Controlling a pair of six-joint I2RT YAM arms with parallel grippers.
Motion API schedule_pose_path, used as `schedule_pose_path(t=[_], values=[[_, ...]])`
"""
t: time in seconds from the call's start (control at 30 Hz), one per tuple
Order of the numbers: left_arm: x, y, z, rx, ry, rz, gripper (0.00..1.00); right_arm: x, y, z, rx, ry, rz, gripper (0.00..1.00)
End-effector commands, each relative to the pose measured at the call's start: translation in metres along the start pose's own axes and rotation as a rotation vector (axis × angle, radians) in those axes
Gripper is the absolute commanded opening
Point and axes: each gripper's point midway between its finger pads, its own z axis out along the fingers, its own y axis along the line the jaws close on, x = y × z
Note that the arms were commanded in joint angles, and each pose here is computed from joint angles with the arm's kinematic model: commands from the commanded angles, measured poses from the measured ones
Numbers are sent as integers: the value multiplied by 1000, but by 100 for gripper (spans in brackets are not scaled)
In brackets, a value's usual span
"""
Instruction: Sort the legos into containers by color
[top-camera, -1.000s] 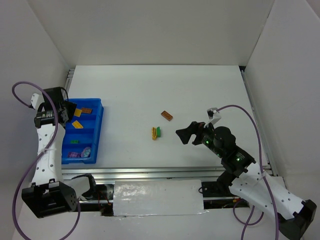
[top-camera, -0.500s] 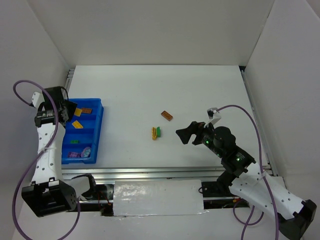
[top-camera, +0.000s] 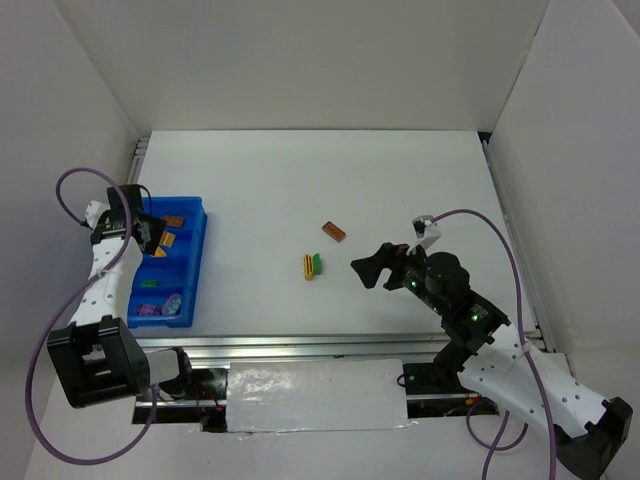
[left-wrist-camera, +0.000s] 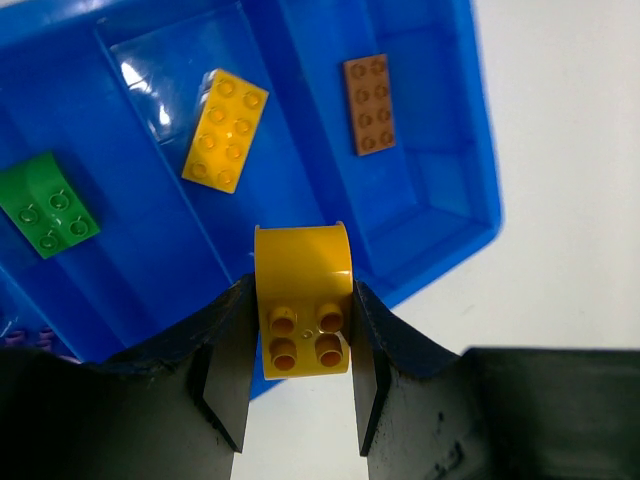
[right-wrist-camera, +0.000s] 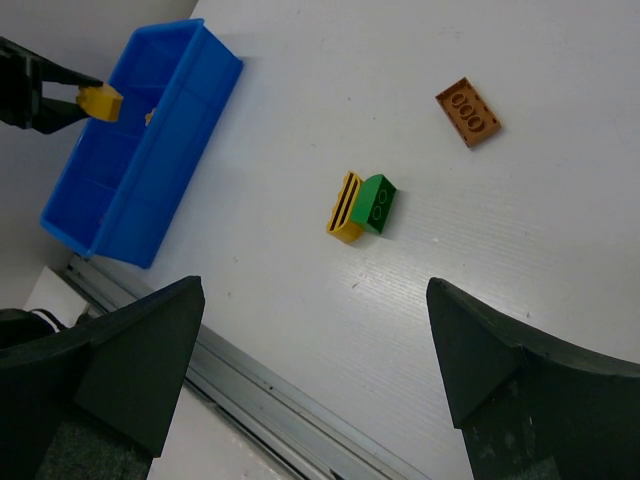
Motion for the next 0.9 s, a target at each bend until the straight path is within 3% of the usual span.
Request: schedule_pose_path(t=[0.0,0.3,0.43,0.53,0.57,0.6,0.67,0.73,0.87], values=[[-10,-15,13,60,-61,-71,4,-8,6,1,-21,-30,-16,100],[1,7,57,-98,-48,-51,12,-9,6,1,-19,-33,-15,100],[4,8,70,-98,-56,-51,22,-8,7,1,-25,-27,-16,100],[4,6,73,-79,-61,-53,34,-6,6,3,-19,-22,-16,100],[6,7,72,-67,-63,-57,48,-7,5,3,-18,-23,-16,100],[5,6,72,-55,-69,-61,53,-7,6,3,-20,-23,-18,100],[2,1,71,-24,-85,-63,53,-6,6,3,-23,-21,-18,100],[1,-1,71,-21,-88,-62,60,-5,6,4,-22,-17,-18,100],[3,4,70,-67,-68,-62,91,-4,5,5,-16,-11,-20,100]])
